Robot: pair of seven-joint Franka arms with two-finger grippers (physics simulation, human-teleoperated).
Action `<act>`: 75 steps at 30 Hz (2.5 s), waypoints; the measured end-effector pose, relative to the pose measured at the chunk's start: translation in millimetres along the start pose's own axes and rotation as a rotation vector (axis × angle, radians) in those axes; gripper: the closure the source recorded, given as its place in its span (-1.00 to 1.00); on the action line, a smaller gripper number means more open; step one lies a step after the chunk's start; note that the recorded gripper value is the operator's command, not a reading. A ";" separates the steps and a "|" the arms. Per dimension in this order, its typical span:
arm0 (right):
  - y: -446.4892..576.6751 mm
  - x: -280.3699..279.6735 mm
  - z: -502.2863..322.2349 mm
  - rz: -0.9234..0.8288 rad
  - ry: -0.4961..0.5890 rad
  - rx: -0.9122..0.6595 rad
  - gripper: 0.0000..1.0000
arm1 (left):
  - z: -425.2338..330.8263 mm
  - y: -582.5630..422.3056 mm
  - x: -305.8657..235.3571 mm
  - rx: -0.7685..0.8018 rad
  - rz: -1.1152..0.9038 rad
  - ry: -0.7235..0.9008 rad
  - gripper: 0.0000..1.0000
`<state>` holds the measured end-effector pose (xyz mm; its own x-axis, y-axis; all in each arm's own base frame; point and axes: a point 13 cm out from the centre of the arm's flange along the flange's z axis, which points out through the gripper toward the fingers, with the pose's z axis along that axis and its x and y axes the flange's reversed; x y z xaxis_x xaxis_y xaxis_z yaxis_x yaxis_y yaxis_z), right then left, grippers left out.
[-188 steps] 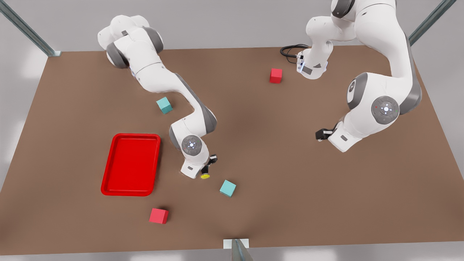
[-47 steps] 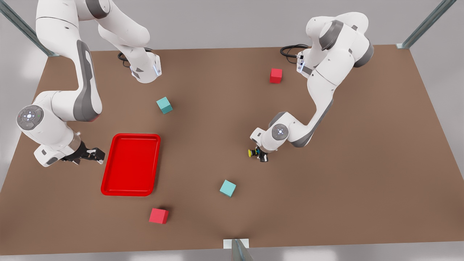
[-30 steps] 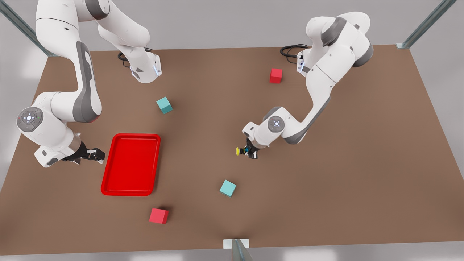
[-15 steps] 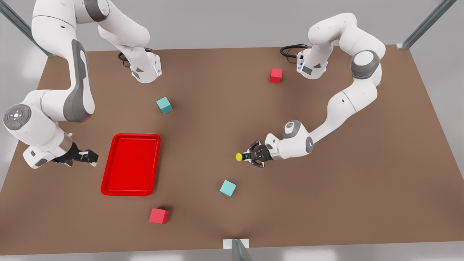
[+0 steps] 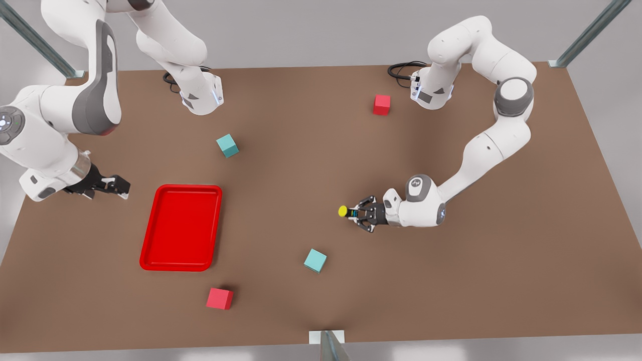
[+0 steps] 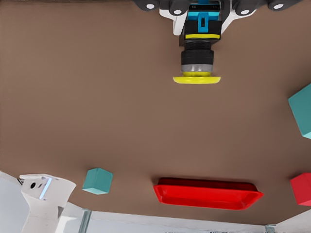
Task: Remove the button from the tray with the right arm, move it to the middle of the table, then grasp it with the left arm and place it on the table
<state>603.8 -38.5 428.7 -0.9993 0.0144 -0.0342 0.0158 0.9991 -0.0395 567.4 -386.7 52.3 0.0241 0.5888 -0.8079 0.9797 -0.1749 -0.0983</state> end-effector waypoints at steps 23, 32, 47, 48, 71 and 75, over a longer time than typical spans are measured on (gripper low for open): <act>23.8 -28.3 6.6 -0.076 -0.030 0.039 -1.00 | -28.6 5.8 49.1 0.046 0.249 0.005 -0.19; 20.1 -25.8 22.0 -0.071 0.005 0.034 -1.00 | -44.0 6.2 54.1 0.053 0.263 -0.013 -1.00; 21.2 -24.1 26.7 -0.073 0.019 0.032 -1.00 | -274.6 62.5 -25.3 -0.128 0.350 0.074 -1.00; 21.0 -24.0 27.4 -0.072 0.021 0.031 -1.00 | -331.0 62.9 -54.8 -0.155 0.374 0.191 -1.00; 23.5 -23.3 32.8 -0.077 0.032 0.030 -1.00 | -529.0 -126.7 -108.6 -0.522 -1.191 0.878 -1.00; 24.2 -23.4 33.3 -0.079 0.033 0.030 -1.00 | -518.6 -111.7 -119.7 -0.592 -1.241 0.820 -1.00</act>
